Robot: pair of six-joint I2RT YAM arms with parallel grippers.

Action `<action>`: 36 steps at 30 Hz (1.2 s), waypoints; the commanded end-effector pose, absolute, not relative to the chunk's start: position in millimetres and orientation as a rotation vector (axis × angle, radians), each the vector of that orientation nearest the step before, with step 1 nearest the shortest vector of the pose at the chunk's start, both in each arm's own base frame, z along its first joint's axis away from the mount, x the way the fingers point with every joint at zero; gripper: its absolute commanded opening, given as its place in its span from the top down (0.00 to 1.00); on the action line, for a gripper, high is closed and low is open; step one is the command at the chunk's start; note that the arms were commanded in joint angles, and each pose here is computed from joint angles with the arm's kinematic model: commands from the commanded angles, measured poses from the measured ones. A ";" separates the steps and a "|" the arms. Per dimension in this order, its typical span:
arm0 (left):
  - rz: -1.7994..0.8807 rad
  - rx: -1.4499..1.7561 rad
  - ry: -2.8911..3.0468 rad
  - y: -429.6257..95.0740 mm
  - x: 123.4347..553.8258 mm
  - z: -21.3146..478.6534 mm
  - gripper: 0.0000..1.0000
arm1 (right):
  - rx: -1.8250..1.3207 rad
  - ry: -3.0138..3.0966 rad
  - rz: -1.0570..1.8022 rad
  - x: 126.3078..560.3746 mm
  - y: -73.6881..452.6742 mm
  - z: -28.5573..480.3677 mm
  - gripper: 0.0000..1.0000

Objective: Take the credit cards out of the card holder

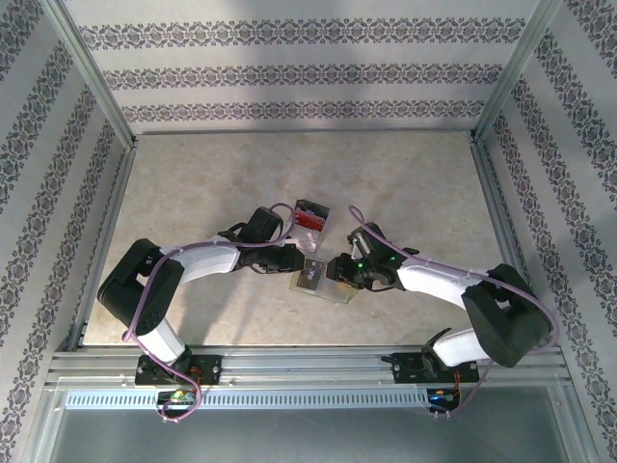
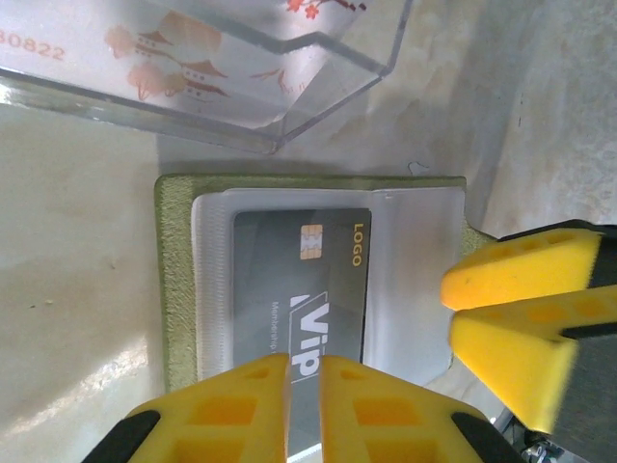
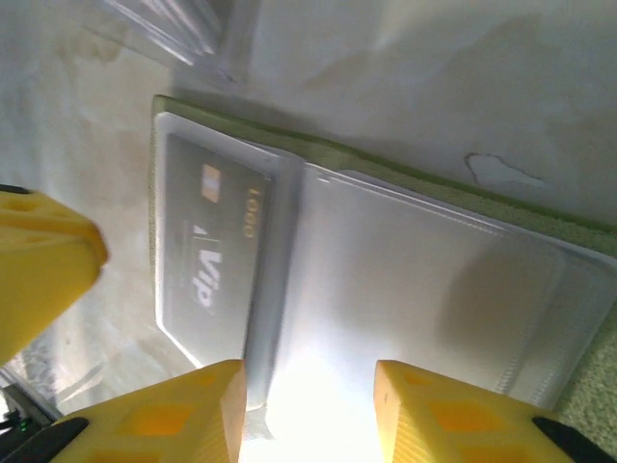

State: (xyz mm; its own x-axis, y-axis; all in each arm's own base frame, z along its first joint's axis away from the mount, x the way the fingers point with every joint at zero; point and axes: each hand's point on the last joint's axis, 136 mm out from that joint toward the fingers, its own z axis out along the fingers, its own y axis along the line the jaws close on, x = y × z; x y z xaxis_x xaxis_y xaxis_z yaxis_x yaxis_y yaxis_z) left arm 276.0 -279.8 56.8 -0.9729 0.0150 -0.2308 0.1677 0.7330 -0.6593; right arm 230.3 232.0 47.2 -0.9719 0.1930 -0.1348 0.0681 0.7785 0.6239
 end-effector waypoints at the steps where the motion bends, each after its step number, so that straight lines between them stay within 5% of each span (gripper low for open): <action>1: -1.071 0.161 2.692 -279.6 284.8 65.0 0.84 | 0.162 2.739 0.968 231.6 234.4 59.2 0.59; 11: -1.134 0.130 2.692 -286.2 285.0 55.8 0.86 | 0.179 2.656 1.183 237.3 264.0 69.0 0.60; 36: -0.974 0.097 2.796 -268.6 279.1 17.9 0.91 | 0.243 2.726 1.153 229.7 264.1 39.6 0.63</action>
State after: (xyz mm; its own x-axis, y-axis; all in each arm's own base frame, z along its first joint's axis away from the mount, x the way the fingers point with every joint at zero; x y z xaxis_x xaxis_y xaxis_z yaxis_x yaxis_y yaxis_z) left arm 281.8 -278.3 31.6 -0.9771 0.0045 -0.2125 0.1413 0.7607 -0.6336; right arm 233.9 260.0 42.7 -0.9696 0.2222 -0.1028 0.0839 0.6958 0.7133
